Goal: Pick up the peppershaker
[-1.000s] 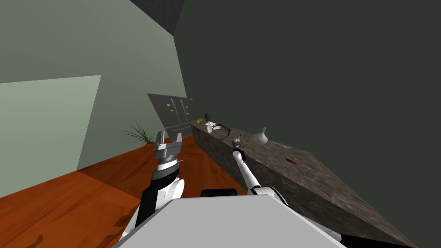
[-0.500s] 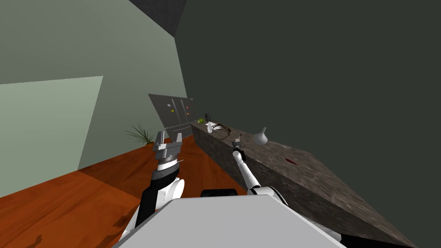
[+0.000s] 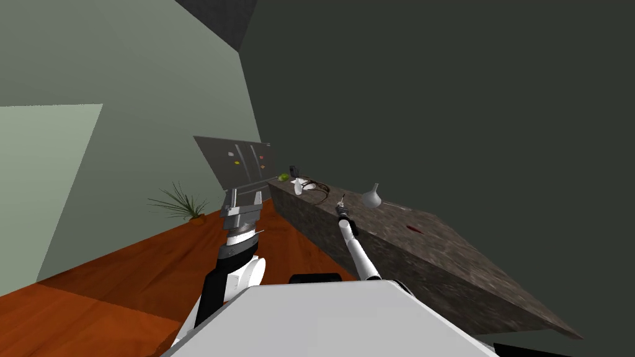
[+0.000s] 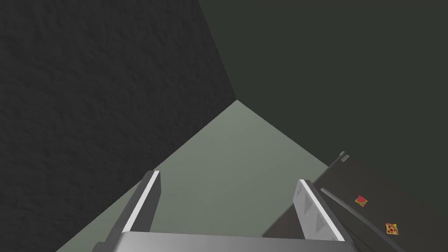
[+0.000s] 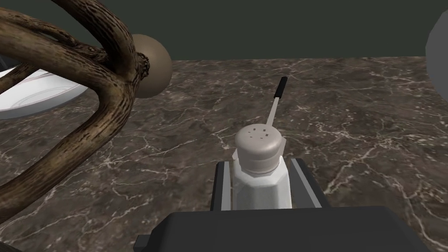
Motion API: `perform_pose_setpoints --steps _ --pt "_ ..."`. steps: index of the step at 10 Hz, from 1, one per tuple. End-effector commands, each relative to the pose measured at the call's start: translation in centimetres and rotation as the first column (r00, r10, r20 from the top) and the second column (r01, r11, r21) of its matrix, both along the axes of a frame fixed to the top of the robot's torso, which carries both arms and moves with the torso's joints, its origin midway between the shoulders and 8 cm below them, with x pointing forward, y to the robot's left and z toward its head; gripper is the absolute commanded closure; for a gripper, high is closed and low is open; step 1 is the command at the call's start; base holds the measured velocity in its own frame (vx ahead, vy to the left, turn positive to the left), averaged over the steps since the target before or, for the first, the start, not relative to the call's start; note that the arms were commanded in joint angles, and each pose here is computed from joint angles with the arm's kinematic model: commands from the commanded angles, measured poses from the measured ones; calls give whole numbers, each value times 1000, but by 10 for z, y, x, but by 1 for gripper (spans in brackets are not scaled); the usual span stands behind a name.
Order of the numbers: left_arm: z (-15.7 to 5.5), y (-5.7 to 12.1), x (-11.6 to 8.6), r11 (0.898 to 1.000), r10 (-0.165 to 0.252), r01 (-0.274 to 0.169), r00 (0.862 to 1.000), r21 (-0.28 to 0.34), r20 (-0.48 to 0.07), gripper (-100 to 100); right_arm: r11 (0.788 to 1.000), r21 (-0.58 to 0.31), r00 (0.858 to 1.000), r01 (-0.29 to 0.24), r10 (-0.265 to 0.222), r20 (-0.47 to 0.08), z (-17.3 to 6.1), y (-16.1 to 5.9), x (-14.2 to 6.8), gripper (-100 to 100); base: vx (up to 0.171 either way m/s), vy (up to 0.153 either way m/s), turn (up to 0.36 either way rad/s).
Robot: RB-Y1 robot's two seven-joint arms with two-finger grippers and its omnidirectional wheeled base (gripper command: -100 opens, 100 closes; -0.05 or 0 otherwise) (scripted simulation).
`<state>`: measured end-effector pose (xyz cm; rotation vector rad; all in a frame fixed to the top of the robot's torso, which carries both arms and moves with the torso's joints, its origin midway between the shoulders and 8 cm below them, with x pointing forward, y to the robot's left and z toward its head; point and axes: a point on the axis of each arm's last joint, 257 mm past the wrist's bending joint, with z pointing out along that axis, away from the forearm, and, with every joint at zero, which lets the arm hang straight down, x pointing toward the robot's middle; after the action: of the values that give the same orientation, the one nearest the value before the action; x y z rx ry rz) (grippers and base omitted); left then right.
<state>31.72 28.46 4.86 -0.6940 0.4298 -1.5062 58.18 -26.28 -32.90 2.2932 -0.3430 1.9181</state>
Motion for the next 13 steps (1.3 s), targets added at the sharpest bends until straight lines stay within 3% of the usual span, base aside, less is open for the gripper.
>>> perform_pose_setpoints --steps 1,5,7,9,11,13 --pt "0 0 0 1000 0 0 1000 0 0 0 1000 15 1000 -15 15 -26 -11 -3 -12 100 193 90 -192" --pt "0 0 0 1000 0 0 1000 0 0 0 996 52 994 -69 74 -86 -39 -6 -44 100 95 52 -113" --pt "0 0 0 1000 0 0 1000 0 0 0 994 56 992 -97 101 -73 -32 -10 -53 100 126 75 -227" --pt "0 0 0 1000 0 0 1000 0 0 0 991 73 987 -115 122 -103 -48 -8 -66 100 46 30 1" --pt "0 0 0 1000 0 0 1000 0 0 0 990 74 987 -120 127 -103 -48 -6 -66 100 -10 -4 17" --pt "0 0 0 1000 0 0 1000 0 0 0 986 78 983 -147 155 -95 -45 -12 -84 100 116 92 -249"
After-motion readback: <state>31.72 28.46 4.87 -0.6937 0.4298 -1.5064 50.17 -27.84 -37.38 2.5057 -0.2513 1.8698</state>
